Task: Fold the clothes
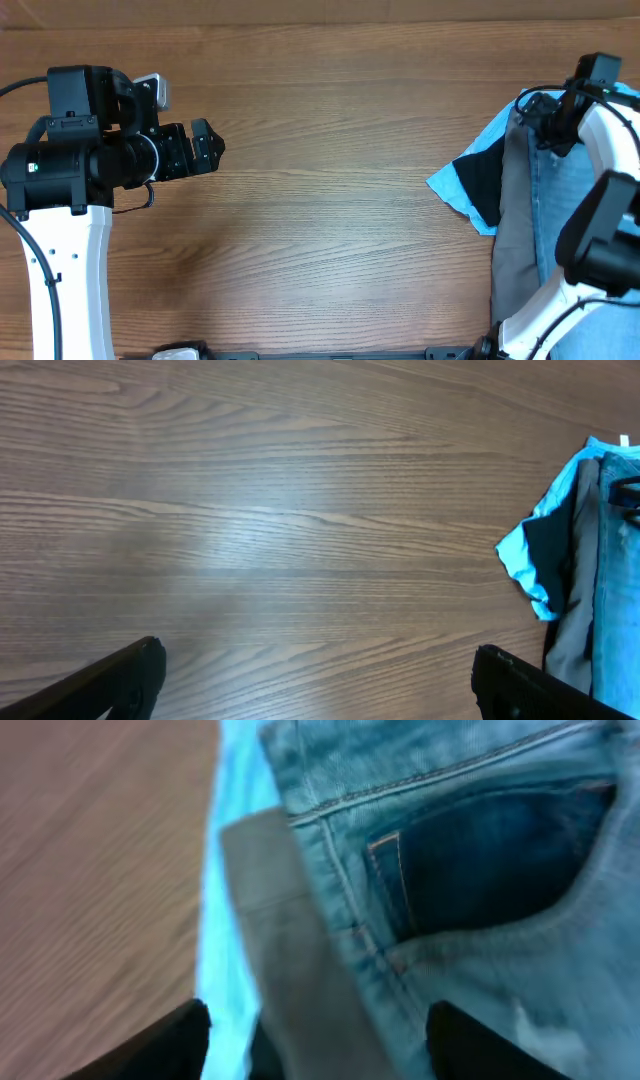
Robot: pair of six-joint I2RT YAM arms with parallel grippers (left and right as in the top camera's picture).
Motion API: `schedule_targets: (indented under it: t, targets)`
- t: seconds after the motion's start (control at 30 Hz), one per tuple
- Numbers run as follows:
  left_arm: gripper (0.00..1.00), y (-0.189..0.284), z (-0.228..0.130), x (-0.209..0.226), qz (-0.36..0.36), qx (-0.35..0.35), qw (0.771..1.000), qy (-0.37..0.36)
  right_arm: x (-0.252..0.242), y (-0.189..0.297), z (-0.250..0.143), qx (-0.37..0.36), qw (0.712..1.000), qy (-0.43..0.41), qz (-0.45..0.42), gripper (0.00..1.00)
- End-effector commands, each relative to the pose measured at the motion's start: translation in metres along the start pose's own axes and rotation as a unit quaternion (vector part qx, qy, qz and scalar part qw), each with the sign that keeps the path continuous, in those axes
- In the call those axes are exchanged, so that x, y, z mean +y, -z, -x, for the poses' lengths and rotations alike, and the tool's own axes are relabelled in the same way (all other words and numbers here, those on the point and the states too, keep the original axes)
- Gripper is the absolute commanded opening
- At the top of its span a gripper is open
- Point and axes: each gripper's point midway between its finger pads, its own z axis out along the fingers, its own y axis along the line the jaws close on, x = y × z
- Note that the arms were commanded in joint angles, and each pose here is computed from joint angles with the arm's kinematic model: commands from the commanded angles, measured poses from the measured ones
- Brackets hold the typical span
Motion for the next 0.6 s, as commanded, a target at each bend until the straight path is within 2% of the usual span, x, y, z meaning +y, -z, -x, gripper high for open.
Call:
schedule_targets:
  t: [0.0, 0.03, 0.2, 0.27, 0.57]
  targets:
    - [1.00, 0.004, 0.009, -0.008, -0.012, -0.015, 1.000, -0.022, -0.003, -0.016, 0.004, -0.002, 1.000, 0.000, -0.013, 0.70]
    - [1.00, 0.004, 0.010, -0.008, -0.012, -0.017, 1.000, -0.023, -0.005, -0.021, 0.002, 0.003, 1.000, 0.001, -0.017, 0.69]
    - [1.00, 0.004, 0.013, -0.008, -0.012, -0.022, 0.999, -0.025, -0.029, -0.036, -0.006, 0.014, 0.997, -0.004, -0.080, 0.50]
    - [1.00, 0.004, 0.013, -0.008, -0.012, -0.023, 0.999, -0.025, -0.040, -0.036, -0.008, 0.013, 0.994, -0.011, -0.110, 0.48]
    - [1.00, 0.004, 0.013, -0.008, -0.012, -0.023, 0.999, -0.025, -0.051, -0.033, -0.003, 0.000, 0.990, -0.010, -0.141, 0.48]
